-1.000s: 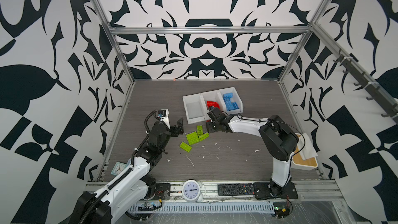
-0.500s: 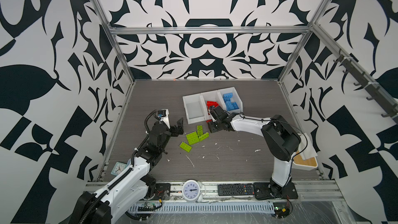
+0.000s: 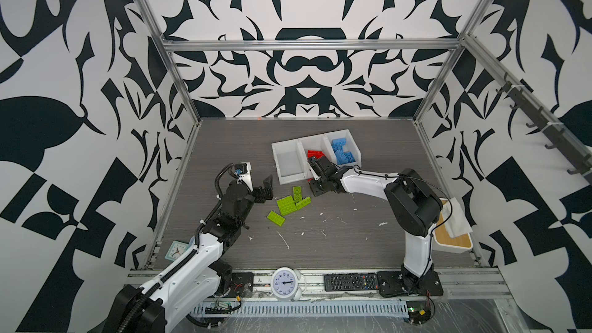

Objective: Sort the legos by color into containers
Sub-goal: 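Lower the right gripper onto the flat red brick and close on it, then lift the red brick with the right gripper into the middle compartment, release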

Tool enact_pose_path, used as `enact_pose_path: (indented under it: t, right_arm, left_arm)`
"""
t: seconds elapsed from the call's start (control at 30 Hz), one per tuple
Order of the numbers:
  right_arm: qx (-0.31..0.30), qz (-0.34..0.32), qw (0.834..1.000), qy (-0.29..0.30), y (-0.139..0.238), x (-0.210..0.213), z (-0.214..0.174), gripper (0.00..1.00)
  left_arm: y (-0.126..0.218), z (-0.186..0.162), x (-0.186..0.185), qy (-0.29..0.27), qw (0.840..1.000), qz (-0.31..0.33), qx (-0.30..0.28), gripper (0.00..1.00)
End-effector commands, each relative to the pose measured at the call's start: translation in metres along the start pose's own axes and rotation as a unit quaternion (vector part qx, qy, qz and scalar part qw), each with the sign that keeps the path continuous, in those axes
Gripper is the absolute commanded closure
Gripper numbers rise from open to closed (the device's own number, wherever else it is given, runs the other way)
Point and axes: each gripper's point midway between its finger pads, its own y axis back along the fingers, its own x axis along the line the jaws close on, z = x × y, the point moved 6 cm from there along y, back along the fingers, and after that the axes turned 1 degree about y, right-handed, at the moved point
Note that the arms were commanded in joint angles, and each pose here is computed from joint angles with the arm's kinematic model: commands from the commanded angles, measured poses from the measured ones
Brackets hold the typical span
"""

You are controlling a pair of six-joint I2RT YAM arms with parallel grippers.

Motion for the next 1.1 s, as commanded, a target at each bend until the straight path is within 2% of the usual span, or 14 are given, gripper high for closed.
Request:
enact_pose_path:
  t: [0.0,0.23,0.5,0.8,1.07]
  right_arm:
    - [-0.008,-0.002,1.000,0.002,0.015,0.000,0.002,0.65]
    - [-0.012,0.025,1.000,-0.010,0.036,0.000,-0.019,0.73]
    - [-0.054,0.034,0.998,-0.025,0.089,-0.007,-0.023,0.75]
    - [-0.111,0.047,0.992,-0.041,0.116,-0.033,0.028,0.75]
    - [-0.139,0.033,0.989,-0.046,0.105,-0.059,0.085,0.75]
  left_arm:
    - [0.001,-0.003,0.003,0.001,1.000,0.008,0.002,0.01]
    - [0.000,-0.003,0.004,0.001,1.000,0.013,0.004,0.01]
    - [-0.001,-0.004,0.004,0.003,1.000,0.011,0.008,0.01]
    - [-0.001,-0.003,0.004,0.004,1.000,0.012,0.007,0.01]
    - [-0.002,-0.003,0.004,0.005,1.000,0.017,0.014,0.01]
